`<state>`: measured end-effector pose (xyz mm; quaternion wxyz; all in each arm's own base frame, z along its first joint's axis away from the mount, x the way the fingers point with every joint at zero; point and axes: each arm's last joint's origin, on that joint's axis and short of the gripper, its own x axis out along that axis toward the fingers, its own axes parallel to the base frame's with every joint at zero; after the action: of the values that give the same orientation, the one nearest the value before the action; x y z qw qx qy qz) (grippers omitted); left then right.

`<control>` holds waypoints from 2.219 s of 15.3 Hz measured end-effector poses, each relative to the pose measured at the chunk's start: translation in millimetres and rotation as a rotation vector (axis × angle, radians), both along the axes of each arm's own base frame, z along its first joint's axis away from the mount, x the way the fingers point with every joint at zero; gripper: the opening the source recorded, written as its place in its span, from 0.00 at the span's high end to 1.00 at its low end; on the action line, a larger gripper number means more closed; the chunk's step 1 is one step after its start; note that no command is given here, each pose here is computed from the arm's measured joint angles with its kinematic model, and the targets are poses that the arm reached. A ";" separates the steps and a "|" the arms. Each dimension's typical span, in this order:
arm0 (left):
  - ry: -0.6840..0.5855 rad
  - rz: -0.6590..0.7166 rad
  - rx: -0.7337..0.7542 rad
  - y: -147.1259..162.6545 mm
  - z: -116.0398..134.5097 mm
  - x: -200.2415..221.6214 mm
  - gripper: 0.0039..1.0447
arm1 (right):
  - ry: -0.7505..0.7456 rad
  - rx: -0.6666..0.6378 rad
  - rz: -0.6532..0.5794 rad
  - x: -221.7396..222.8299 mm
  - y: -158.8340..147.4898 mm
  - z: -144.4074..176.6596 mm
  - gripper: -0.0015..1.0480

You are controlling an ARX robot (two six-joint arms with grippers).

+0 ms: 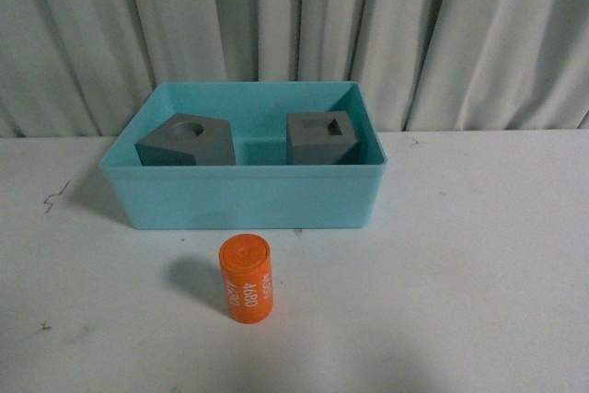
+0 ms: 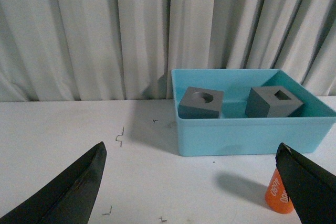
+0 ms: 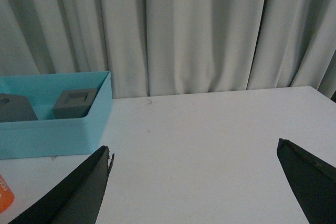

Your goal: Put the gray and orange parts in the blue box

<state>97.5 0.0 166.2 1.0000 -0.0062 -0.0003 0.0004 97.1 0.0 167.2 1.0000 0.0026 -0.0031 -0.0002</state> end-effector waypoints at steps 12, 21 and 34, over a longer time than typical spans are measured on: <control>0.000 0.000 0.001 0.0 0.0 0.0 0.06 | 0.530 -0.284 0.850 198.7 76.4 5.5 0.06; 0.000 0.000 0.001 0.0 0.0 0.0 0.06 | 0.636 -0.407 1.083 244.3 192.8 -40.8 0.06; 0.000 0.000 0.001 0.0 0.0 0.0 0.06 | 0.664 -0.522 1.053 262.2 245.0 -75.7 0.32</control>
<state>97.5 0.0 166.2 1.0000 -0.0056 -0.0003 0.0002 359.2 244.9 91.4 0.7823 -0.2383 0.3060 0.4874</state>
